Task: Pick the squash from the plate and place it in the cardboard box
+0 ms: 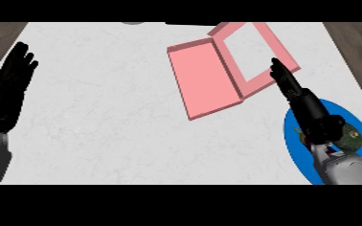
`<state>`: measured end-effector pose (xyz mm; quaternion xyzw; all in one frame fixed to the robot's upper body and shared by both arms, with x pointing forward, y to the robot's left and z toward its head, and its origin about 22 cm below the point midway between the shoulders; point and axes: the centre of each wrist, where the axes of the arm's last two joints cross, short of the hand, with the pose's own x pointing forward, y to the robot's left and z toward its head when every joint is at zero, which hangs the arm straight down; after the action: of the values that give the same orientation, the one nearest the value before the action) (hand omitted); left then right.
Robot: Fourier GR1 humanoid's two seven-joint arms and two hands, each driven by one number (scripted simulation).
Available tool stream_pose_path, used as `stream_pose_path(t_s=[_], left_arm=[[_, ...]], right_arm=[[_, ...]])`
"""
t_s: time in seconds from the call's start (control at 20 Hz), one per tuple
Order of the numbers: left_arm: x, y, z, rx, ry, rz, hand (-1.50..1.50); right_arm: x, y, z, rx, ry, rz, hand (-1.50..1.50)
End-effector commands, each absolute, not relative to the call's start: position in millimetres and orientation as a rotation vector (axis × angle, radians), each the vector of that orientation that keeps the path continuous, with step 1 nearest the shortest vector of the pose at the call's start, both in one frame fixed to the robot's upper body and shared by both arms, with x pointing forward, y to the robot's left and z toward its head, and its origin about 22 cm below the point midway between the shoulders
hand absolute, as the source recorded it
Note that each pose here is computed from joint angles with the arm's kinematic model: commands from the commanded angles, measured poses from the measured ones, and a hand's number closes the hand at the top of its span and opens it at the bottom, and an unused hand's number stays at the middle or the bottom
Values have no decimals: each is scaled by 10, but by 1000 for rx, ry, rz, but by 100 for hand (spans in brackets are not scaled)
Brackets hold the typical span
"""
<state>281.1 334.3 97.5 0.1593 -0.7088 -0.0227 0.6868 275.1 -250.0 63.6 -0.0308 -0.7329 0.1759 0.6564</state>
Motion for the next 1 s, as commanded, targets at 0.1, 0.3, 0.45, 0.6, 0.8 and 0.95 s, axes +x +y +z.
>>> stream_pose_path(t_s=[0.1,0.3,0.45,0.6,0.8,0.95], left_arm=[[2688,3202,688,361,-1557,-98,0],[2573,3288,496,407,-1470,-144,0],[2436,3022,211,370,-1455,-185,0],[2485,2947,231,381,-1460,-189,0],[2422,2800,120,357,-1456,-199,0],[2462,2851,136,373,-1446,-205,0]], right_arm=[[2964,-3095,1157,-5,-1922,256,-150],[2821,-3900,1372,-652,-1702,582,-150],[2745,-4133,842,-516,-1820,-50,-150],[2648,-4368,581,-417,-1917,-171,-150],[2488,-4770,545,-464,-1885,130,-150],[2465,-4957,912,-622,-1735,418,-150]])
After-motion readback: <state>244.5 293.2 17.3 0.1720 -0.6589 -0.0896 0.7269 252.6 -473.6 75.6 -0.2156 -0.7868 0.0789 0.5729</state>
